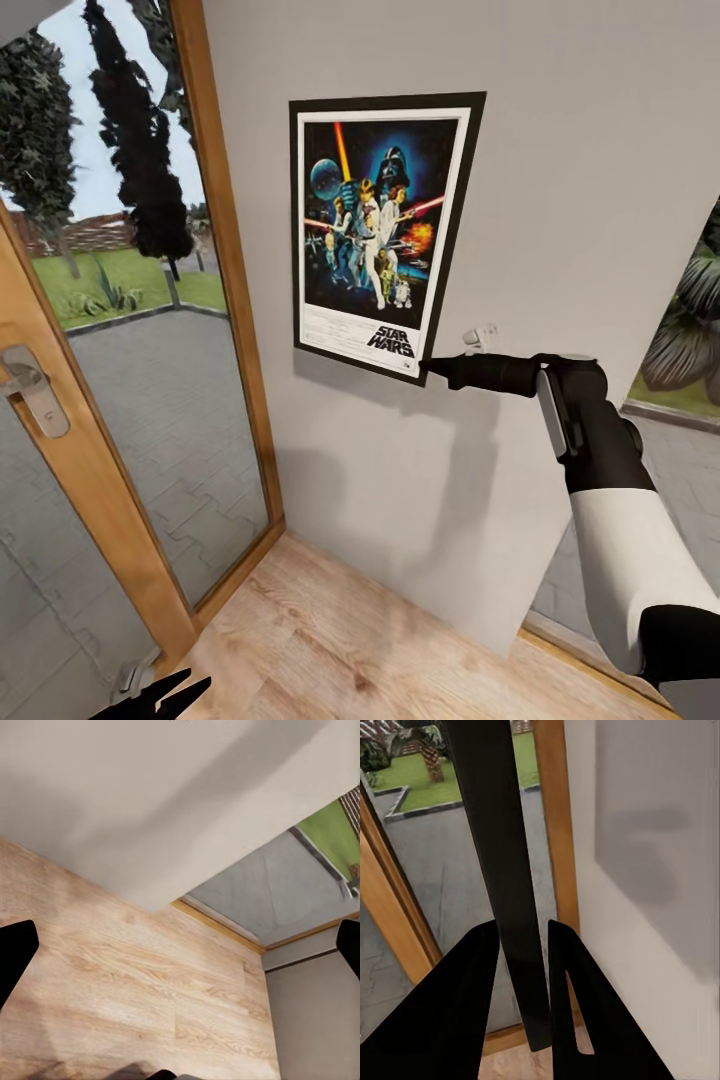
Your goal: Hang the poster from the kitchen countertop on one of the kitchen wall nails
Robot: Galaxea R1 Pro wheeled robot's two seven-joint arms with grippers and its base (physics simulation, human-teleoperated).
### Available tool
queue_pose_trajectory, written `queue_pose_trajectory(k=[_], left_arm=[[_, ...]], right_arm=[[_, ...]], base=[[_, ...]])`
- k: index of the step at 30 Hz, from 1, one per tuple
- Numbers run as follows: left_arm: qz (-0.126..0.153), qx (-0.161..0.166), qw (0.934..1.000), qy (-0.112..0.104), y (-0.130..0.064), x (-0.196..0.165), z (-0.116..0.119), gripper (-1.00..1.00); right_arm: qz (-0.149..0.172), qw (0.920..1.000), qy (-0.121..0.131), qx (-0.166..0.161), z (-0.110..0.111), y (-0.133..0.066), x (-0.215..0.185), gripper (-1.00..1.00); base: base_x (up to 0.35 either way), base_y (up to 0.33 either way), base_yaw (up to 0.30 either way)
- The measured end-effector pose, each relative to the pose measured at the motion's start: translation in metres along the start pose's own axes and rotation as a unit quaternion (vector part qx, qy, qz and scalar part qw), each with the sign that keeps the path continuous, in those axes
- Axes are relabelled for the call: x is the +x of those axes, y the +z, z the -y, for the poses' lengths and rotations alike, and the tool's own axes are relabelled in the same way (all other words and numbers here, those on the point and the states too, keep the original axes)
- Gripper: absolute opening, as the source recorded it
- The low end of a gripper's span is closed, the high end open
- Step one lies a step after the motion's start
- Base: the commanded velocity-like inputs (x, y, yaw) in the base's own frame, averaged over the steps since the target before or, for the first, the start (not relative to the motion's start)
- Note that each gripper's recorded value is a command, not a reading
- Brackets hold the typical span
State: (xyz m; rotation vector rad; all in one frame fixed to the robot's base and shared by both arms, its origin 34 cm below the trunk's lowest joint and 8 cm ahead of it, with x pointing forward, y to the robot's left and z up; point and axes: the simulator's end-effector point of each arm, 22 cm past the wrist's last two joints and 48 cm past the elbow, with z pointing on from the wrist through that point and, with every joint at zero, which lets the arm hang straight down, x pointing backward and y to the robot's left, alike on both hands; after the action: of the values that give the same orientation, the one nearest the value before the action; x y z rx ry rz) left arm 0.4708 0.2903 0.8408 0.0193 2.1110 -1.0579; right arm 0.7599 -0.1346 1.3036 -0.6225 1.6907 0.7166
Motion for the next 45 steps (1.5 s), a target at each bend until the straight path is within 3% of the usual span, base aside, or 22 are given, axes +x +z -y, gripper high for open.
queue_pose_trajectory(k=[45], left_arm=[[-0.001,-0.001,1.0,-0.001,0.0001,0.0003,-0.0005,1.0]], right_arm=[[0.001,1.0,-0.001,0.0,-0.0006,-0.0001,-0.0012,-1.0]], base=[[0.067,-0.02,0.0]])
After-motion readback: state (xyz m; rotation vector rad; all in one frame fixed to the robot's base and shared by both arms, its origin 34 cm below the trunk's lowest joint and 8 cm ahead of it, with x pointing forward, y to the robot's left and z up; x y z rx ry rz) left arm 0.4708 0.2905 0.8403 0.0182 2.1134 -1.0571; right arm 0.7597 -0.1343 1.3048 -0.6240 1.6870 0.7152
